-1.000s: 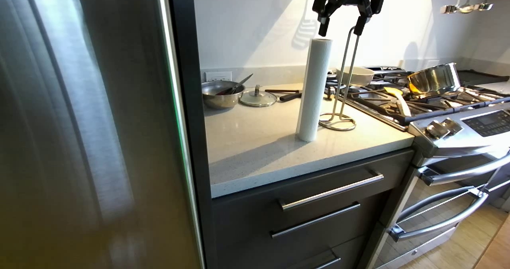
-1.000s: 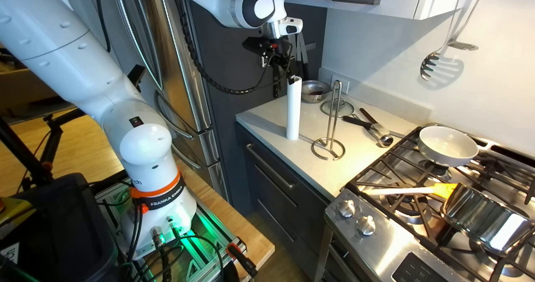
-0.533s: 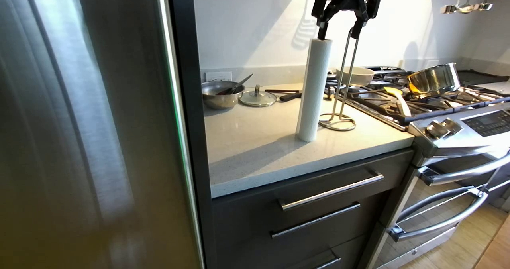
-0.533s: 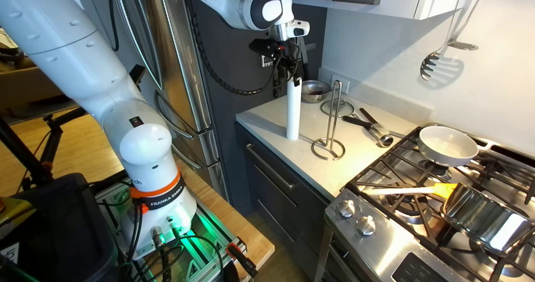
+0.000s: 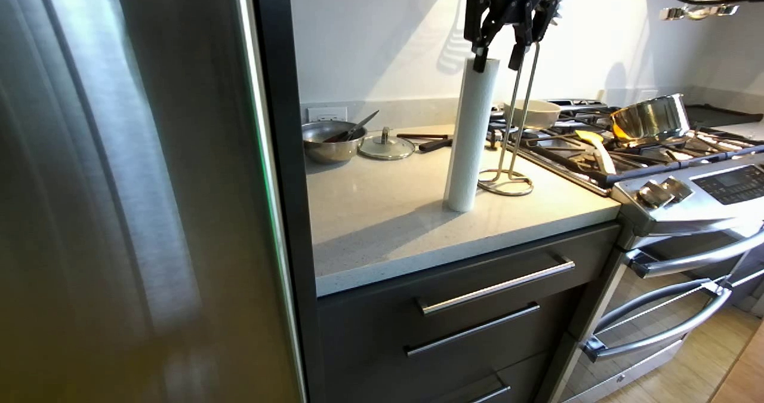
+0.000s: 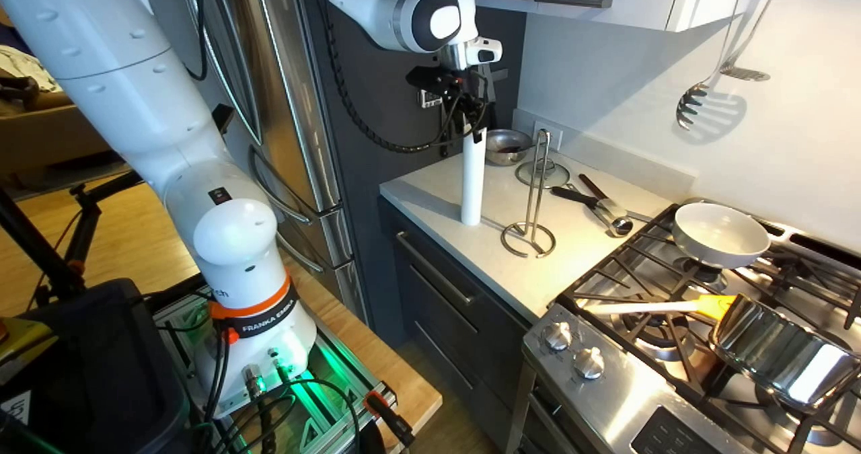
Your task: Put the paper towel roll on the stand
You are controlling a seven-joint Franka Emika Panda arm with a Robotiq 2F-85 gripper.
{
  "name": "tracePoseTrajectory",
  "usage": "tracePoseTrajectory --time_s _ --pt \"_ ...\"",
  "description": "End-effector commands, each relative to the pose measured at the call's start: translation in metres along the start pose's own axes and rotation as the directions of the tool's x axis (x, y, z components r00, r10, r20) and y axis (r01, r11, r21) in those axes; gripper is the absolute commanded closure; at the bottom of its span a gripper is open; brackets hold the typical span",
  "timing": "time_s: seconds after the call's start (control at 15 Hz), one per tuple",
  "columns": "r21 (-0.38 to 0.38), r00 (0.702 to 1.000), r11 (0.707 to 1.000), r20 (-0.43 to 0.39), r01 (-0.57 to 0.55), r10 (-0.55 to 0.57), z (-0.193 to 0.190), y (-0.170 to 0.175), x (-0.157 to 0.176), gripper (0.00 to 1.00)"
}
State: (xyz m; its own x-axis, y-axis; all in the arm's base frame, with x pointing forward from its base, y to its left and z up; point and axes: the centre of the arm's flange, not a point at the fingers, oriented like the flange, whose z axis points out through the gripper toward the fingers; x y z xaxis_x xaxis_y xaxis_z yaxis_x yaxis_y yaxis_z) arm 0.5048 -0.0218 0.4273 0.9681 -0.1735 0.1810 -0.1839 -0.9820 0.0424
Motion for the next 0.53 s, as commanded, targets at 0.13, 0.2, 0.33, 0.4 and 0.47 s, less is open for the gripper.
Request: tracePoseTrajectory --time_s 0.13,0.2,0.33,0.4,0.47 --pt "0.015 1.000 1.000 -0.017 0.026 -0.026 0.0060 -0.0001 0.0086 0.00" --pt "0.017 0.999 0.999 -0.023 0.030 -0.029 0.0060 -0.0004 0.0099 0.00" --pt "0.022 0.999 0.999 -0.032 0.039 -0.038 0.0066 -0.0015 0.0120 0.00" --pt "0.021 0.999 0.999 -0.033 0.042 -0.041 0.0073 -0.0018 0.0130 0.07" --pt "0.022 0.998 0.999 -0.036 0.042 -0.042 0.0078 -0.0019 0.0135 0.25"
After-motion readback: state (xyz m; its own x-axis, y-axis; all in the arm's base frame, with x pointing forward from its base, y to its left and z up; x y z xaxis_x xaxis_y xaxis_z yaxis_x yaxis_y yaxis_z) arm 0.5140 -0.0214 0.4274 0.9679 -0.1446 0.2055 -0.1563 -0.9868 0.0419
